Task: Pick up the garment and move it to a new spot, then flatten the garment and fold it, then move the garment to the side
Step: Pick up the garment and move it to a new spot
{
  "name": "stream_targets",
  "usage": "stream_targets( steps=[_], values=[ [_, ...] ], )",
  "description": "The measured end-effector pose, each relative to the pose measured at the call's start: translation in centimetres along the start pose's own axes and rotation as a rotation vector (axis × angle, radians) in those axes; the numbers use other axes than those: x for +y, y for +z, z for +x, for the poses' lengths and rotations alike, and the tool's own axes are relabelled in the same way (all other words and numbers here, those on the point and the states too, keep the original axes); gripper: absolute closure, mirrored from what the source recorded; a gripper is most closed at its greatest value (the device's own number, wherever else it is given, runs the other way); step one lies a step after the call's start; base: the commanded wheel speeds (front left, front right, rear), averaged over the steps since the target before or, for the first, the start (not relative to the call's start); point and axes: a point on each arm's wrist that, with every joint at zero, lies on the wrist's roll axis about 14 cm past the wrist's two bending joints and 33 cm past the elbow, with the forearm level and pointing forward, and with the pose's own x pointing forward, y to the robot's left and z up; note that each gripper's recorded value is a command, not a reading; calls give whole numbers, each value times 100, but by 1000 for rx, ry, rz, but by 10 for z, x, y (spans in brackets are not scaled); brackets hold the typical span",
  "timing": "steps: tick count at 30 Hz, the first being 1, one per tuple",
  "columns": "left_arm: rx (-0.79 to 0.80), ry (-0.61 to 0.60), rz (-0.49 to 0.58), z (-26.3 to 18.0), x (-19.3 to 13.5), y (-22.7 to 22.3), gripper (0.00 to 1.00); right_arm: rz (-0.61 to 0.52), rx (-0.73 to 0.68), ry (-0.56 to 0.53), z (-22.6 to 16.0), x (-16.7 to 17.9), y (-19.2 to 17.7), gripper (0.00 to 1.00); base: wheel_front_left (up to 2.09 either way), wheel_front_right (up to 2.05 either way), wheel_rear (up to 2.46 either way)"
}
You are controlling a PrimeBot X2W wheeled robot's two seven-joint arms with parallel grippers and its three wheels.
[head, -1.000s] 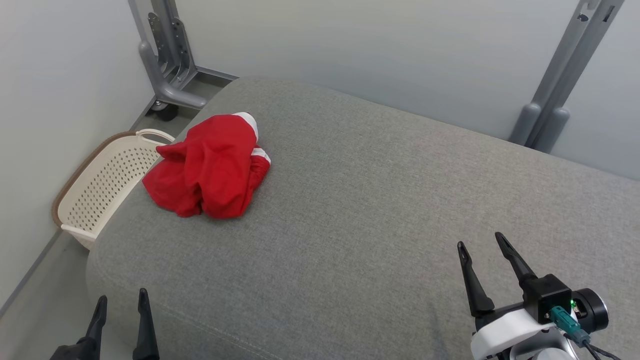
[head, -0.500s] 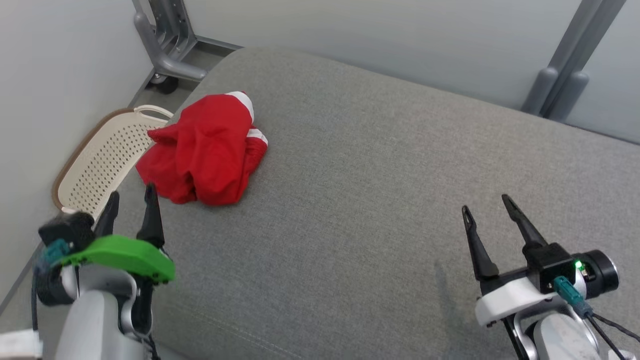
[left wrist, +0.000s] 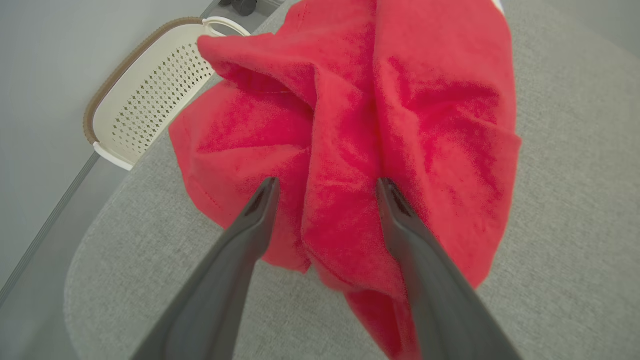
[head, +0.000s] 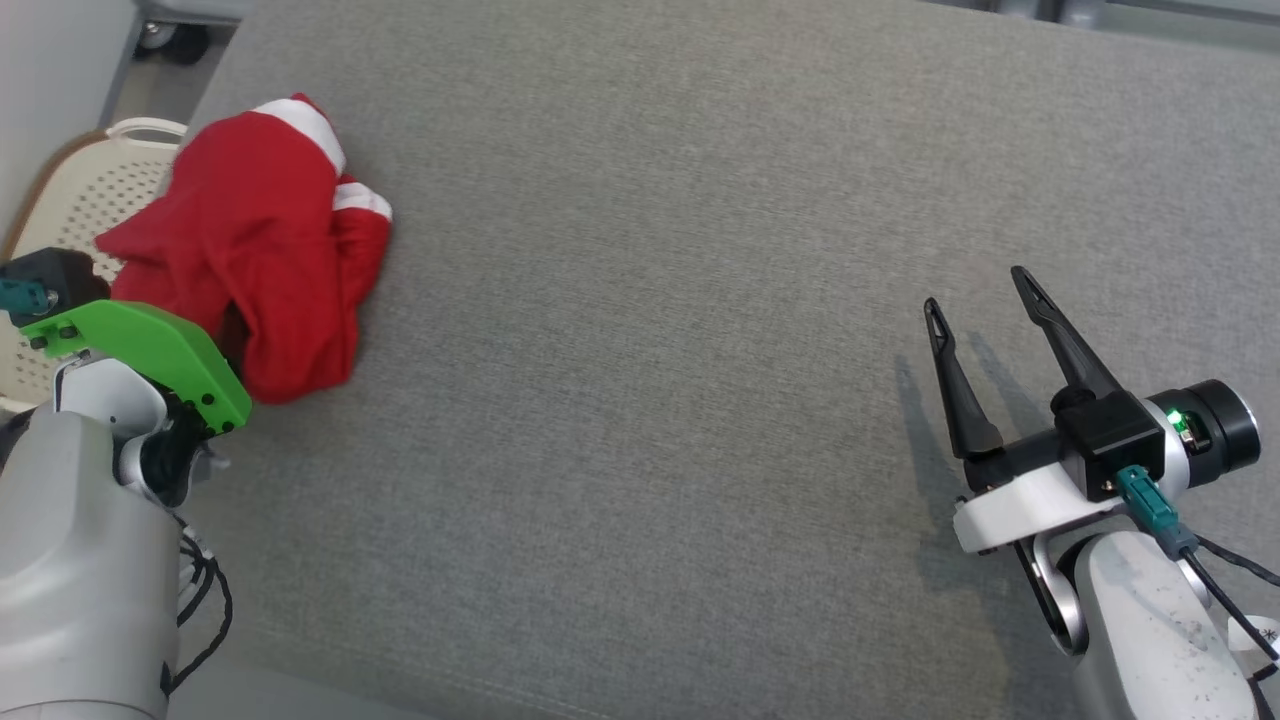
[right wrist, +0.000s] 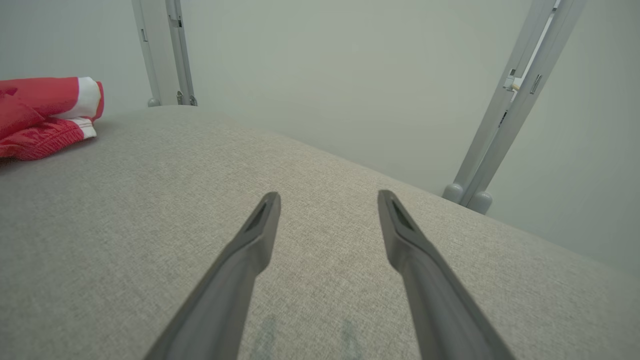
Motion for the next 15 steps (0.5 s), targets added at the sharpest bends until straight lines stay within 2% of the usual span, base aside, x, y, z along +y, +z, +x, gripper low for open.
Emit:
stream_targets(
  steps=[6, 7, 8, 9, 10, 15],
  values=[
    [226, 19, 52, 29, -4, -44, 0, -8, 57, -53, -16, -22, -21, 0, 0, 0, 0],
    [248, 15, 37, 33, -7, -48, 24, -12, 62, -66, -18, -28, -23, 0, 0, 0, 0],
    [261, 10, 32, 37, -10, -50, 56, -16, 66, -82, -20, -34, -25, 0, 0, 0, 0],
    [274, 7, 44, 41, -13, -51, 84, -19, 72, -98, -22, -40, -27, 0, 0, 0, 0],
    [286, 6, 62, 45, -15, -52, 100, -21, 78, -113, -24, -46, -30, 0, 0, 0, 0],
    [350, -14, 135, 55, -25, -64, 100, -16, 106, -161, -34, -60, -39, 0, 0, 0, 0]
  ],
)
